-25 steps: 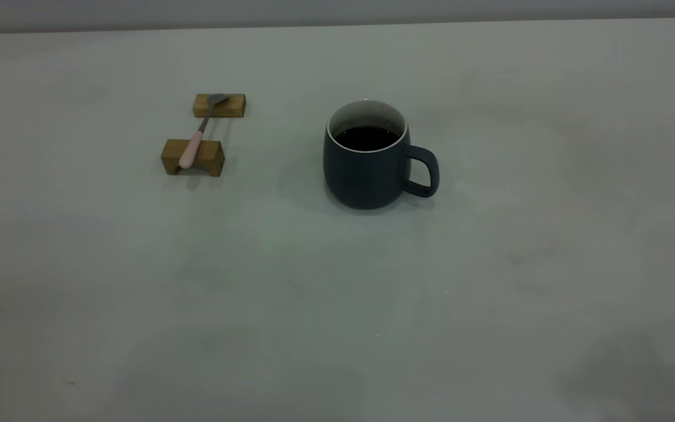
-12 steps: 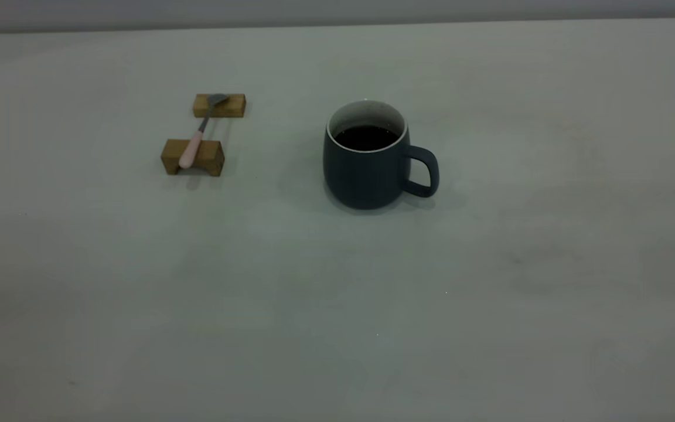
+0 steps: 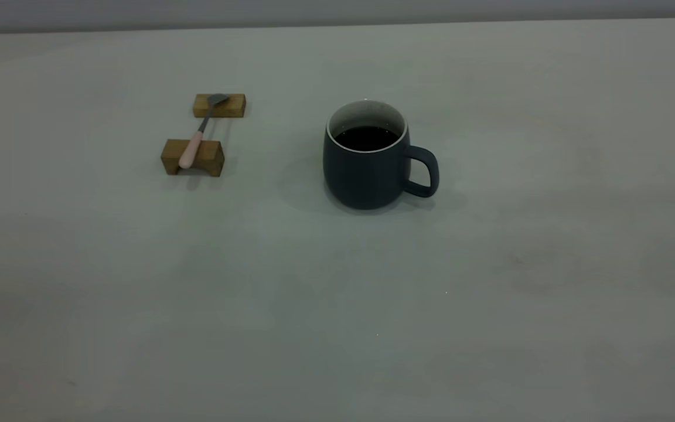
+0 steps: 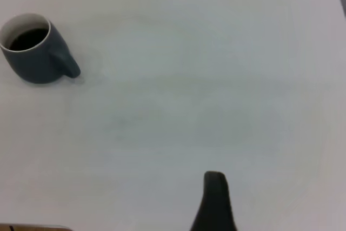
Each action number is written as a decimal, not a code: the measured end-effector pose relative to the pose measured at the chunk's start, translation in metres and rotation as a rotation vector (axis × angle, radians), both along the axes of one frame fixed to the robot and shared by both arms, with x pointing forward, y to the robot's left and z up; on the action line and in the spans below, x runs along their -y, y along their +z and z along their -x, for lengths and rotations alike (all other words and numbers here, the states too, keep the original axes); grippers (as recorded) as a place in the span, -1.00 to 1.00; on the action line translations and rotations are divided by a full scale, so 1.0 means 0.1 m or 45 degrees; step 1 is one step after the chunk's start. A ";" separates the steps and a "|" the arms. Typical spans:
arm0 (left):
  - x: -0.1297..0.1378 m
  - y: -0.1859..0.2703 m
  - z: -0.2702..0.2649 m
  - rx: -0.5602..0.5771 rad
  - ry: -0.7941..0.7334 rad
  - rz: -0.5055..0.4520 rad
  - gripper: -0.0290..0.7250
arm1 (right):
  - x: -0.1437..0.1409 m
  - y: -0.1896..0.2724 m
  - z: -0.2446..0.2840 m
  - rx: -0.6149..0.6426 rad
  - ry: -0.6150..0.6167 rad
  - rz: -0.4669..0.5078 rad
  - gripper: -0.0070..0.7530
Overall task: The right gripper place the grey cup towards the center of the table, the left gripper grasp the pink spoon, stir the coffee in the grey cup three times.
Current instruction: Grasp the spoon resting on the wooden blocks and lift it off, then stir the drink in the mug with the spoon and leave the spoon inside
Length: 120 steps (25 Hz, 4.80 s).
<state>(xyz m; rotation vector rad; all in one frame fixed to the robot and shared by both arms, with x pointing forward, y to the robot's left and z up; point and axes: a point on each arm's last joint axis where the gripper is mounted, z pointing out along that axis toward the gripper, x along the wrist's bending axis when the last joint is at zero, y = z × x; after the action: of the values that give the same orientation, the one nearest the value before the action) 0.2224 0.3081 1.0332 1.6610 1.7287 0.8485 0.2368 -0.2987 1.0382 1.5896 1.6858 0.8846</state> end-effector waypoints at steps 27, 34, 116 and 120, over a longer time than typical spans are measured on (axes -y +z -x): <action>0.00 0.00 0.00 0.000 0.000 0.000 0.14 | 0.00 0.00 0.00 0.000 0.001 0.002 -0.37; -0.02 0.16 -0.33 -0.131 0.082 0.027 0.25 | 0.00 0.00 0.00 0.001 0.001 0.002 -0.42; 2.21 -0.62 -4.61 -1.814 1.170 1.645 -0.48 | 0.00 0.00 0.00 0.002 0.001 0.002 -0.36; 2.31 -0.81 -4.65 -1.987 1.208 1.765 -0.48 | 0.00 0.00 0.00 0.002 0.001 0.002 -0.36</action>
<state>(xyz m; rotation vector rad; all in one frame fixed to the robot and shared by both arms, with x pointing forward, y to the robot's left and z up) 0.6872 0.0771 0.9518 0.1546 2.8101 -1.6400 0.2366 -0.2987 1.0382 1.5865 1.6857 0.8847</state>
